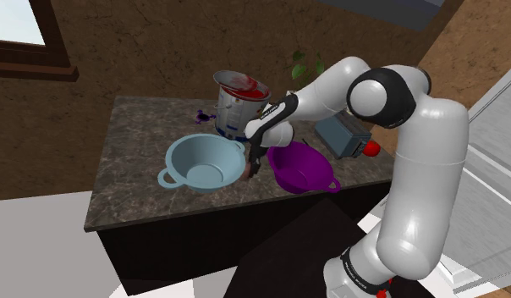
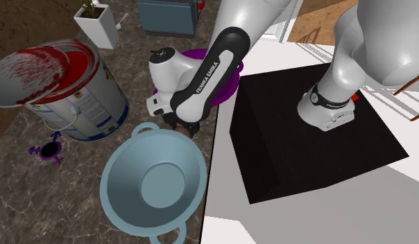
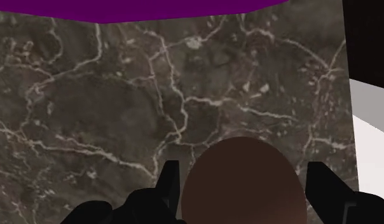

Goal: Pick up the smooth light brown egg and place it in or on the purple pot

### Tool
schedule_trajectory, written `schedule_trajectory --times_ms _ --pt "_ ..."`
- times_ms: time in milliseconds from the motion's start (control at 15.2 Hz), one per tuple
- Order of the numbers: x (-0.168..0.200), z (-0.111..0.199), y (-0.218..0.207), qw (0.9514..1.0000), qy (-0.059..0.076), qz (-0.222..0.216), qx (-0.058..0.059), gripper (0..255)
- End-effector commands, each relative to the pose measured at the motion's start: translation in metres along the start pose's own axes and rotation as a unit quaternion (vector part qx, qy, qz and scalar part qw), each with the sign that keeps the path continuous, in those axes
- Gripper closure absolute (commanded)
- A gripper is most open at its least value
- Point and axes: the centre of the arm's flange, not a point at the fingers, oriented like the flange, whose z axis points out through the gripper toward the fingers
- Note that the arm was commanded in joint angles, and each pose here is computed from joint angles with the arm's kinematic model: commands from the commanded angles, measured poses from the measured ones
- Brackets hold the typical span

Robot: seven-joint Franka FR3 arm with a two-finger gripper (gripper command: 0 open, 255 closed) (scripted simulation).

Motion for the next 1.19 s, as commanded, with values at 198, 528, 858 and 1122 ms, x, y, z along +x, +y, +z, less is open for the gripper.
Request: schedule_trajectory --times_ms 198,528,858,1122 --pt "0.003 -0.027 -0.002 1.0000 0.000 0.000 0.000 255" --pt "0.006 -0.053 -0.005 1.0000 0.000 0.000 0.000 255" --pt "0.008 -0.079 -0.008 1.0000 0.000 0.000 0.000 255" --pt "0.011 -0.100 -0.010 1.0000 0.000 0.000 0.000 255"
